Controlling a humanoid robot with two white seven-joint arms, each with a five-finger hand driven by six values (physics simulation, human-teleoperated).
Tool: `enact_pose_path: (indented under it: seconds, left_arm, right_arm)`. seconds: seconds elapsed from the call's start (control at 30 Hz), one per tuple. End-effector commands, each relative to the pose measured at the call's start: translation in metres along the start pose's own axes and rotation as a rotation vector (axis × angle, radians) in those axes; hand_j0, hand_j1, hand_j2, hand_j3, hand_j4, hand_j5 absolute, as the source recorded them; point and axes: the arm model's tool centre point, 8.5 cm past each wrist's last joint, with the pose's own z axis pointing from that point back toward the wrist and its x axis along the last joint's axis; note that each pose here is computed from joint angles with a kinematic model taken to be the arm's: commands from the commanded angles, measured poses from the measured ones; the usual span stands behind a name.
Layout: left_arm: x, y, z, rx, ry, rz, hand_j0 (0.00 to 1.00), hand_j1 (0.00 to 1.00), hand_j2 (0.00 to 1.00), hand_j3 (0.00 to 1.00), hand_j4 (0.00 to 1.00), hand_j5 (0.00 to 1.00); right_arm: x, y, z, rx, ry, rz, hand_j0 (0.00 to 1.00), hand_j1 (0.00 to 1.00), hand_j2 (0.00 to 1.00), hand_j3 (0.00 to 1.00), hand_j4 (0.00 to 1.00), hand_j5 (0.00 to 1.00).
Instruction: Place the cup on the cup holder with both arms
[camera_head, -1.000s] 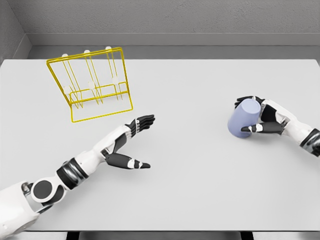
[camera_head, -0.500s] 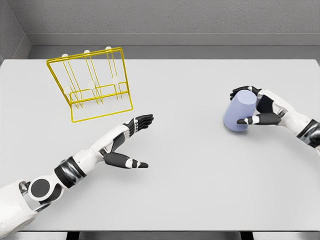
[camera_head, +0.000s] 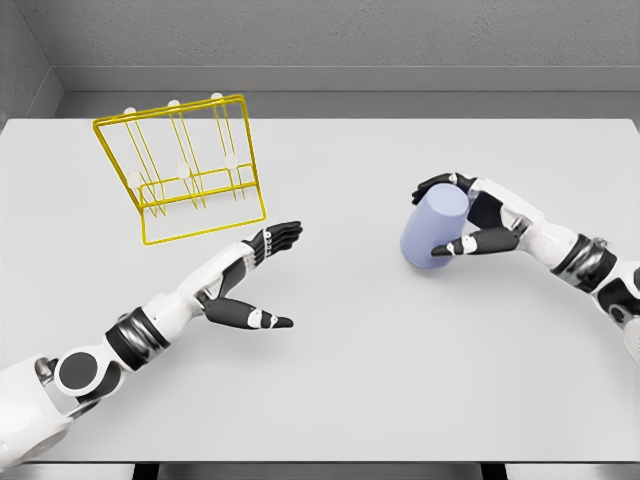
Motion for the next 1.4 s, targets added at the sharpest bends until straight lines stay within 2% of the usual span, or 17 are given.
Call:
enact_pose_path:
  seconds: [0.0,0.3,0.5,0.67,0.9,0.97,1.0,1.07,1.37]
  left_arm:
    - [0.000,0.001,0.000,0.002,0.000,0.000,1.00,1.00,1.00,1.00,1.00,1.00]
    - [0.000,0.001,0.000,0.002,0.000,0.000,1.00,1.00,1.00,1.00,1.00,1.00]
    - [-0.004,0.006,0.001,0.016,0.017,-0.004,1.00,1.00,1.00,1.00,1.00,1.00]
    - [-0.007,0.018,-0.003,0.050,0.020,-0.018,1.00,1.00,1.00,1.00,1.00,1.00]
    - [-0.017,0.012,-0.017,0.066,0.014,0.014,1.00,1.00,1.00,1.00,1.00,1.00]
    - [-0.017,0.012,-0.017,0.066,0.014,0.014,1.00,1.00,1.00,1.00,1.00,1.00]
    - [-0.017,0.010,-0.019,0.063,0.010,0.020,1.00,1.00,1.00,1.00,1.00,1.00]
    - [-0.018,0.007,-0.023,0.066,0.005,0.028,1.00,1.00,1.00,1.00,1.00,1.00]
    - [-0.021,0.008,-0.021,0.073,0.018,0.039,1.00,1.00,1.00,1.00,1.00,1.00]
  right_arm:
    - [0.001,0.010,-0.012,0.027,-0.025,-0.011,0.67,0.67,0.67,0.67,0.67,0.67]
    - [-0.007,0.039,-0.041,0.107,-0.041,-0.002,0.67,0.67,0.67,0.67,0.67,0.67]
    - [-0.008,0.051,-0.050,0.137,-0.053,-0.016,0.66,0.66,0.66,0.66,0.66,0.66]
    - [-0.011,0.058,-0.056,0.151,-0.054,-0.031,0.65,0.65,0.65,0.65,0.65,0.65]
    - [-0.013,0.062,-0.062,0.160,-0.049,-0.042,0.65,0.65,0.65,0.65,0.65,0.65]
    - [-0.010,0.062,-0.068,0.164,-0.062,-0.039,0.69,0.69,0.69,0.69,0.69,0.69]
    - [-0.009,0.062,-0.069,0.165,-0.064,-0.039,0.75,0.75,0.75,0.75,0.75,0.75]
    - [-0.014,0.063,-0.068,0.189,-0.027,0.014,1.00,1.00,1.00,1.00,1.00,1.00]
    - [-0.010,0.055,-0.063,0.177,-0.028,0.038,1.00,1.00,1.00,1.00,1.00,1.00]
